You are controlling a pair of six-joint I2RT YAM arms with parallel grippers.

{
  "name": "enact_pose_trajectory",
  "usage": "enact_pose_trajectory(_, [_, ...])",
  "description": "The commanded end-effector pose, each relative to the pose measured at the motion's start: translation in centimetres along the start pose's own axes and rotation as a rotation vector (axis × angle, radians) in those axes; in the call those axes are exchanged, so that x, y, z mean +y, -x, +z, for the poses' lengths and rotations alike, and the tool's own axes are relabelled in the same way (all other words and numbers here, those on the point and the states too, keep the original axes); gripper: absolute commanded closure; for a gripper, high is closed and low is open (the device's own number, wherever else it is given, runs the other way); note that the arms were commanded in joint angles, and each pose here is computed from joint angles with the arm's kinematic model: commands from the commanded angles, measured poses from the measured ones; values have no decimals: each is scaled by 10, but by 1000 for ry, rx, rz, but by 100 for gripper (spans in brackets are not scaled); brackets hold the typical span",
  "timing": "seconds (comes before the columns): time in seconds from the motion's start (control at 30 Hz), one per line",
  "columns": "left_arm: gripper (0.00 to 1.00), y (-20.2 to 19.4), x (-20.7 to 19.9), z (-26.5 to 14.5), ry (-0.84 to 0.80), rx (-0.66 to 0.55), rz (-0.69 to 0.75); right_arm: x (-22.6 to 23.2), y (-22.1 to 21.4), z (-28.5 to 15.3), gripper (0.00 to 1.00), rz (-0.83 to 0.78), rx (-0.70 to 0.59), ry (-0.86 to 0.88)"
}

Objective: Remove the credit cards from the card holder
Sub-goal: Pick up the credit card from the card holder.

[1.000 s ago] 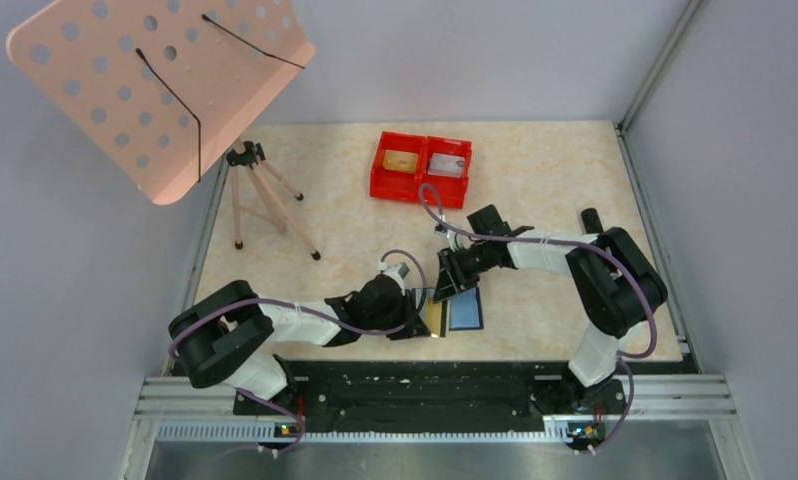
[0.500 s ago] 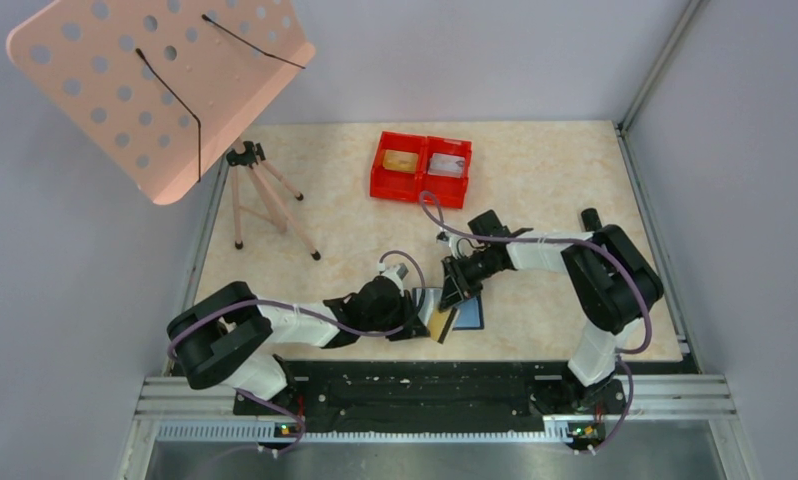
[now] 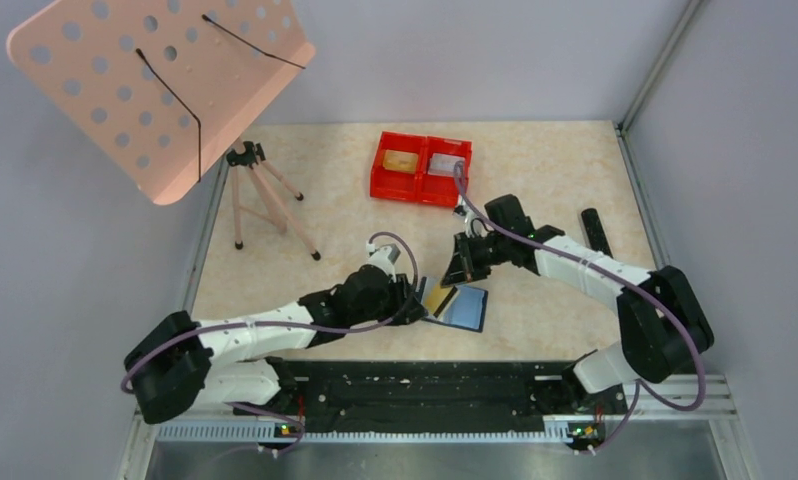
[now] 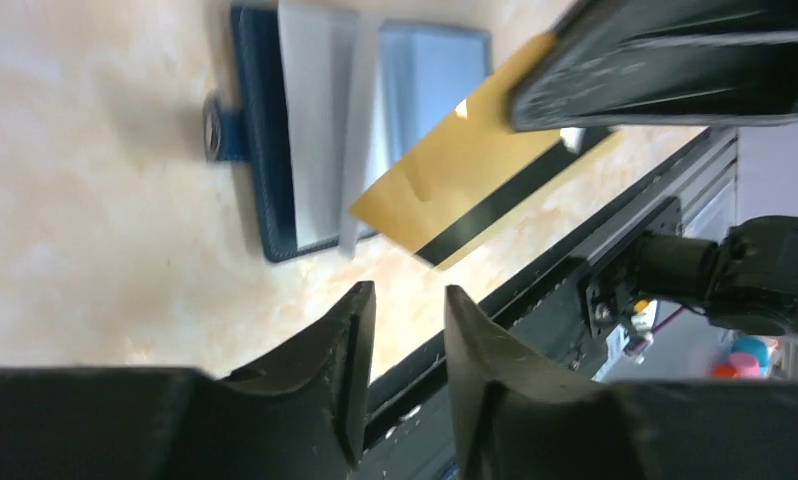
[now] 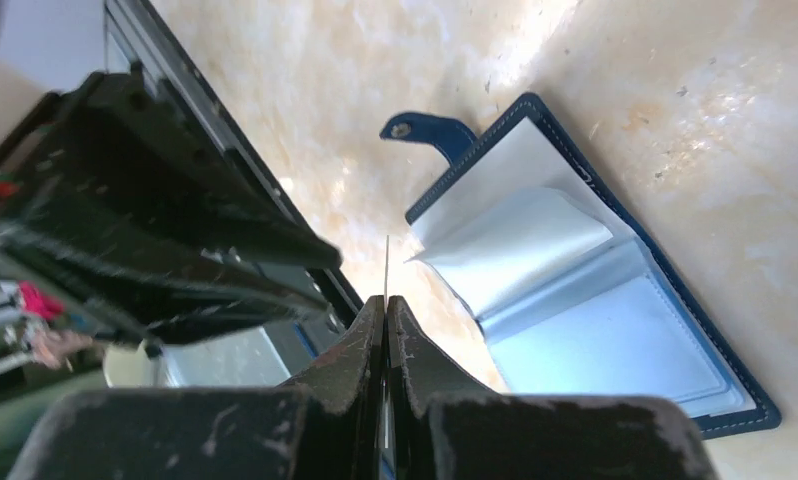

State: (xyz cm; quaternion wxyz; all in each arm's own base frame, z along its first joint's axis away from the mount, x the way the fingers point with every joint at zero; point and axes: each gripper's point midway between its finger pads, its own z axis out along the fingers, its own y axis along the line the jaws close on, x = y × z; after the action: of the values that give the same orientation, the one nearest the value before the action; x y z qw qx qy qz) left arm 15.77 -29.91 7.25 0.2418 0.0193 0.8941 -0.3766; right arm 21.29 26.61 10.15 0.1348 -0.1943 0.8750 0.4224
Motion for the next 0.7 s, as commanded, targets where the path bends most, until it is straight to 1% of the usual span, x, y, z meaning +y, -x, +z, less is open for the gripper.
enact_pose_trajectory(0.0, [58,47,-22,-24,-6,-162,199,5,26,-10,100,203,-124,-63])
enact_pose_trajectory(0.07, [50,52,-27,-30,-11,-179,273,8,27,-11,100,289,-141,-66])
enact_pose_trajectory(0.13, [48,58,-35,-36,-8,-206,343,14,25,-12,100,363,-142,-44])
enact_pose_trajectory(0.23, [45,62,-45,-42,4,-246,466,26,29,-14,100,426,-168,22])
enact_pose_trajectory(0.3, [44,63,-49,-45,36,-268,555,28,33,-15,100,459,-196,35])
enact_pose_trajectory(0.43, [44,62,-53,-48,106,-302,671,29,35,-16,100,492,-208,36])
enact_pose_trajectory(0.53, [43,55,-59,-45,123,-303,755,31,35,-15,100,509,-211,62])
enact_pose_trajectory(0.67, [43,46,-56,-34,203,-299,850,30,34,-14,100,517,-220,70])
